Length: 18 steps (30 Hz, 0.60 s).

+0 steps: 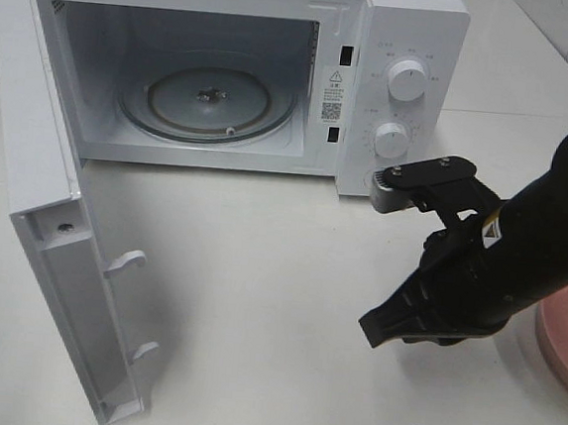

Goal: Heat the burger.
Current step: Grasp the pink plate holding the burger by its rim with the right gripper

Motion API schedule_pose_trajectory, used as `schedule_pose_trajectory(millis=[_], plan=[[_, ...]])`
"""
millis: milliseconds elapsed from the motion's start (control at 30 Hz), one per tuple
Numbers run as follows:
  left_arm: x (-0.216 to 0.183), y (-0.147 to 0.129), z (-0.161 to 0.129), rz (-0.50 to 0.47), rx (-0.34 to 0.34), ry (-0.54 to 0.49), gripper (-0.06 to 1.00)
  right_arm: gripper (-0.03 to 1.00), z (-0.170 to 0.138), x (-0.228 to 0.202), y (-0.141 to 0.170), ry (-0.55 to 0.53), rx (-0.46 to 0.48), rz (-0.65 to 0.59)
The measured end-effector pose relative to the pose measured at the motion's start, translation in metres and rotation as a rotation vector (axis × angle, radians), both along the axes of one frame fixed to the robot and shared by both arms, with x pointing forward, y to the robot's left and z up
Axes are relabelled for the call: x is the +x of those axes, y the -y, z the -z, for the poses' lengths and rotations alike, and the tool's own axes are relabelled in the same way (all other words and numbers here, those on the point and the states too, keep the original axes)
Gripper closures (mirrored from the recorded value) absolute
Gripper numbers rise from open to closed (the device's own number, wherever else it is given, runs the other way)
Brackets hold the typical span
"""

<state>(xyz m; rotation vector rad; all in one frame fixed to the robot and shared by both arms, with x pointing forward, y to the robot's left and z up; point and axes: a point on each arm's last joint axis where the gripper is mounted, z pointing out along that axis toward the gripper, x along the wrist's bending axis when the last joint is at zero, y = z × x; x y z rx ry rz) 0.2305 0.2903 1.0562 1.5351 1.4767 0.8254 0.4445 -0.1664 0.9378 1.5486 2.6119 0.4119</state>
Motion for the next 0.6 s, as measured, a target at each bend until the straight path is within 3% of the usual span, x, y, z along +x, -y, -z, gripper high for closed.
schedule_pose_trajectory(millis=[233, 600], plan=[[0.000, 0.000, 0.000, 0.000, 0.000, 0.000, -0.02, 0.88, -0.023, 0.004, 0.038, 0.031, -0.036, 0.137], [0.000, 0.000, 0.000, 0.000, 0.000, 0.000, -0.02, 0.85, -0.041, 0.000, 0.073, 0.027, -0.081, 0.241]])
